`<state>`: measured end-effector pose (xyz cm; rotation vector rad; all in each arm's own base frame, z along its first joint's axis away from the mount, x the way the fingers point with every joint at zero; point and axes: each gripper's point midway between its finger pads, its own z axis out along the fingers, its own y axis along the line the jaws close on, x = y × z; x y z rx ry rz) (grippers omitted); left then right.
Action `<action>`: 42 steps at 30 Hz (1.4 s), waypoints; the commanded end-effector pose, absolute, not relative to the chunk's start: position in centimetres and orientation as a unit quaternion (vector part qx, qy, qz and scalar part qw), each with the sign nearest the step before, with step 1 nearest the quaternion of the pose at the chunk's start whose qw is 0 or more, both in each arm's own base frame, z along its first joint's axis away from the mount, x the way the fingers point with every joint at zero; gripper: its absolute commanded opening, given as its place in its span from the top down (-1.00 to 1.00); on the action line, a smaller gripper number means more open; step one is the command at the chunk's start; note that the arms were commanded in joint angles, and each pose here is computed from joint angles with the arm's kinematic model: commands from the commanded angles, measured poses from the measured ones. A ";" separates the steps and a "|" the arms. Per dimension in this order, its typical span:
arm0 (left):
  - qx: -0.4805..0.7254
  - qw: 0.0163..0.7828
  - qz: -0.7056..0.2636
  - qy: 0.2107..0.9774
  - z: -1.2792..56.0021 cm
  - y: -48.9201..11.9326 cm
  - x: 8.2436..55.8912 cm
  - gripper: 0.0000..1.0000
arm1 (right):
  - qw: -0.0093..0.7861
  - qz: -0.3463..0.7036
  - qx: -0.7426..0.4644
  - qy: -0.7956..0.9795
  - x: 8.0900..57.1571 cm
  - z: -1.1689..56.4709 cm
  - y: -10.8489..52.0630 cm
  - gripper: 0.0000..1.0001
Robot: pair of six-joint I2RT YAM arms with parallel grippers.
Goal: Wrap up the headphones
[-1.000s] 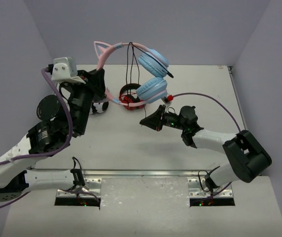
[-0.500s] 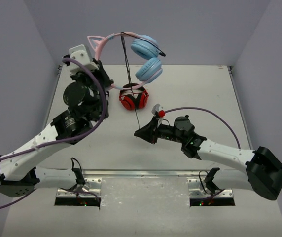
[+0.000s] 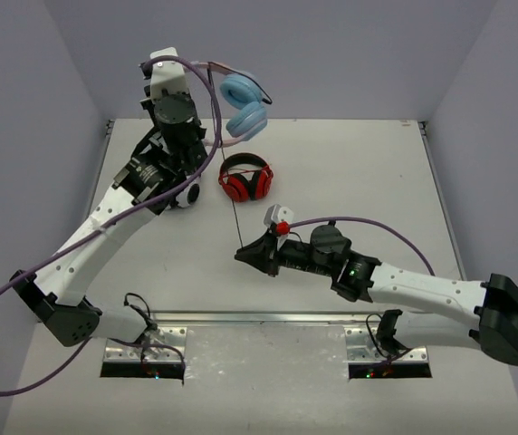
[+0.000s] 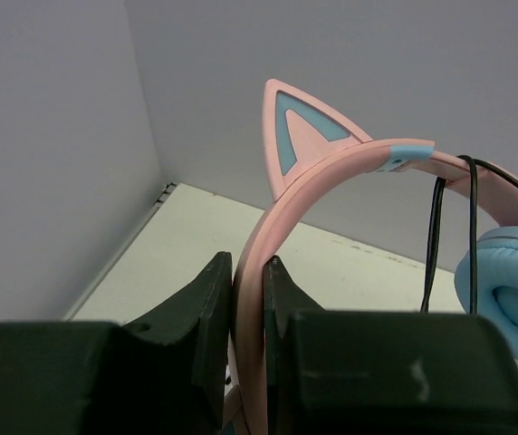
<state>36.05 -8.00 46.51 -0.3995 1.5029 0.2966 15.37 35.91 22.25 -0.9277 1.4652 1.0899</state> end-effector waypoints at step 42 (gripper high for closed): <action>-0.159 0.684 -0.034 0.711 28.5 -10.3 37.2 0.99 | 0.557 0.140 -0.511 0.640 22.8 30.6 30.3 0.97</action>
